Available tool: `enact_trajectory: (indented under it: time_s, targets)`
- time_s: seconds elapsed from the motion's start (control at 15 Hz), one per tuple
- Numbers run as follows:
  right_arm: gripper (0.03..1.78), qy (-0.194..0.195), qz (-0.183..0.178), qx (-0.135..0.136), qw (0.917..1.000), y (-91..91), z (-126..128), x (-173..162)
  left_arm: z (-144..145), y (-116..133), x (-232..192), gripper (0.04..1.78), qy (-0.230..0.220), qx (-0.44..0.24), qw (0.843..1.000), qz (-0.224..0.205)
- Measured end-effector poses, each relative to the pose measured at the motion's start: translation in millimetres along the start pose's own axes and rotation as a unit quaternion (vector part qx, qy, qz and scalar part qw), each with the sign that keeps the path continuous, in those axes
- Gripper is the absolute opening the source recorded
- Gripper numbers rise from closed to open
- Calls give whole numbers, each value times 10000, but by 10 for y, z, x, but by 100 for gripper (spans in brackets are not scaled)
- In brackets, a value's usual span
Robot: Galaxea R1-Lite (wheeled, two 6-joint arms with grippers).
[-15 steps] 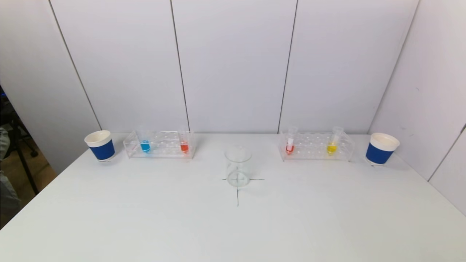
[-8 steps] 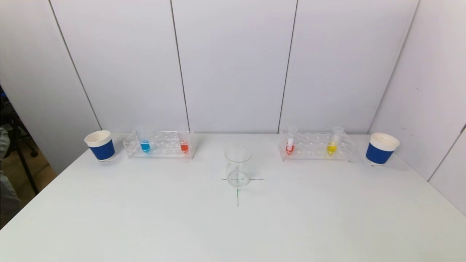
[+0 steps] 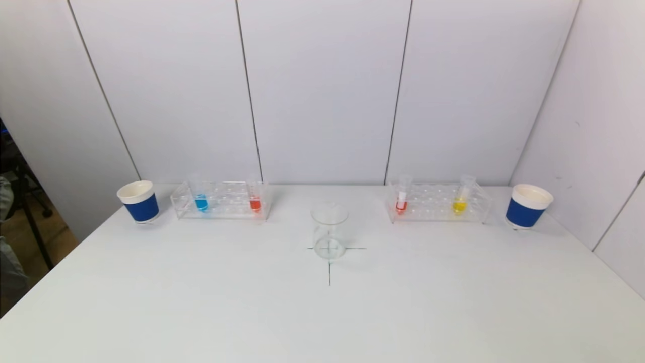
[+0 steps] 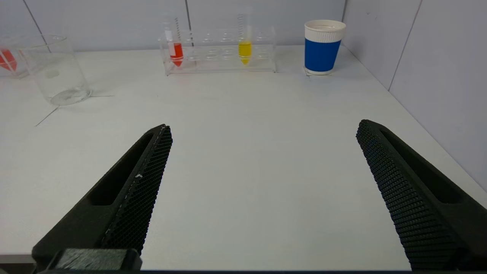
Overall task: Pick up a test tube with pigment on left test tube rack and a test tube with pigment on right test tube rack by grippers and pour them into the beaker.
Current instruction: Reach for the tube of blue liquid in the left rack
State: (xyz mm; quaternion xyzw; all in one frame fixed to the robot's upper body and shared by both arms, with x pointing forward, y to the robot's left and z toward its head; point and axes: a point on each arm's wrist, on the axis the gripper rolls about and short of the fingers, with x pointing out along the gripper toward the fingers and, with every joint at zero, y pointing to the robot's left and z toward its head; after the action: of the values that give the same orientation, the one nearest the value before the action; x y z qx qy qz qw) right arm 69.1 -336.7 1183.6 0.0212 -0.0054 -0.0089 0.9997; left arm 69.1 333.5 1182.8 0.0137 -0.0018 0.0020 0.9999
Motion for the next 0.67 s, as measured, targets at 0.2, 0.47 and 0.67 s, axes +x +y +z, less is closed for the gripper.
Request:
enact_trajectory:
  time_s: [0.2, 0.47, 0.67]
  targets:
    - [176, 0, 0, 0, 10000, 0, 0, 0, 0, 0, -2, 176, 18, 31, 10000, 3]
    - [176, 0, -2, 2, 10000, 0, 0, 0, 139, 2, -55, 176, -98, 45, 9999, -48]
    - [176, 0, 2, 2, 10000, 0, 0, 0, 377, 2, -154, 176, -283, 52, 9994, -175]
